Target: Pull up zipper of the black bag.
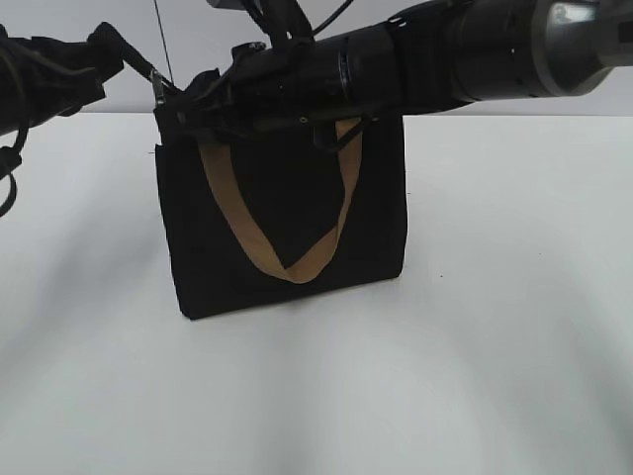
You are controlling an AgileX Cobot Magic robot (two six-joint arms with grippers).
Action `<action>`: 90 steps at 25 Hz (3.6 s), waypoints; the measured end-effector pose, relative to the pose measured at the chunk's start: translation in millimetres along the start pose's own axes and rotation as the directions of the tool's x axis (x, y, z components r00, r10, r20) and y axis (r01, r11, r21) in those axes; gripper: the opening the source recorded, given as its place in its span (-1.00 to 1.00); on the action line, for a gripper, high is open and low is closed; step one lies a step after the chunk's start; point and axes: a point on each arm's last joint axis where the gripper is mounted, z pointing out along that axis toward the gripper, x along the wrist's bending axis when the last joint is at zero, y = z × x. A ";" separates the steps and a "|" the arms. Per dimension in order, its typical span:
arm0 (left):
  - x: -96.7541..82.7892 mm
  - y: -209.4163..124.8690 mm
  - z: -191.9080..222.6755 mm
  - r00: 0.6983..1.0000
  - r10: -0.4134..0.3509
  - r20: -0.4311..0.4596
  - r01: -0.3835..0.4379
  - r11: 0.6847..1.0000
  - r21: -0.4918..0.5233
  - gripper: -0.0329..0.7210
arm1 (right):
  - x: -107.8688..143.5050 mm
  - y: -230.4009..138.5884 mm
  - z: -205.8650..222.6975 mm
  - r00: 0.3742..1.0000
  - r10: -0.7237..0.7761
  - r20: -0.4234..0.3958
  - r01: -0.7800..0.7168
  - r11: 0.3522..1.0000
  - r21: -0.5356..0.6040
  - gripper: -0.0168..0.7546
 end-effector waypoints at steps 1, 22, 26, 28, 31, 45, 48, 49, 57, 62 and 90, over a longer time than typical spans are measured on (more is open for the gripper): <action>-0.5 -0.1 0.0 1.000 0.007 0.005 -0.007 1.000 0.001 -0.86 | -0.8 0.2 0.0 1.000 0.003 0.008 -0.003 1.000 -0.003 -0.46; 15.0 -31.2 2.3 0.991 0.029 -0.130 0.006 0.964 0.265 -0.86 | -7.7 8.0 -14.0 0.986 0.147 -0.084 -0.149 0.988 -0.027 -1.00; 17.2 -37.4 4.2 0.990 0.029 -0.140 0.014 0.956 0.294 -0.86 | -18.6 9.0 -21.0 0.976 0.203 -0.084 -0.206 0.978 -0.029 -1.00; 17.5 -38.0 4.2 0.989 0.029 -0.142 0.015 0.954 0.299 -0.86 | -22.1 7.8 -23.2 0.974 0.214 -0.079 -0.216 0.976 -0.015 -1.00; 17.9 -38.1 4.0 0.989 0.029 -0.145 0.016 0.954 0.300 -0.86 | -26.1 4.0 -25.5 0.977 0.205 -0.063 -0.204 0.979 0.025 -1.00; 34.2 -39.9 -1.4 0.967 -0.027 -0.255 0.109 0.943 0.314 -0.86 | -71.2 0.2 -51.0 0.981 0.179 0.079 -0.182 0.983 0.034 -1.00; 34.2 -39.9 -1.4 0.966 -0.028 -0.256 0.110 0.943 0.313 -0.86 | -85.8 3.0 -66.5 0.977 0.184 0.105 -0.186 0.982 0.017 -1.00; 34.2 -39.9 -1.4 0.966 -0.028 -0.256 0.110 0.943 0.313 -0.86 | -88.9 4.5 -71.7 0.978 0.178 0.113 -0.181 0.983 0.016 -1.00; 34.2 -39.9 -1.4 0.966 -0.029 -0.257 0.111 0.943 0.313 -0.86 | -113.8 7.4 -110.4 0.965 0.159 0.209 -0.172 0.984 0.048 -1.00; 34.4 -39.9 -1.5 0.966 -0.027 -0.256 0.109 0.943 0.314 -0.86 | -116.6 3.9 -114.1 0.966 0.140 0.218 -0.162 0.983 0.085 -1.00; -5.4 -23.7 -24.7 0.945 -0.058 -0.323 0.202 0.877 0.435 0.21 | -76.3 20.9 -143.6 0.989 -0.012 0.148 -0.027 0.965 0.260 0.35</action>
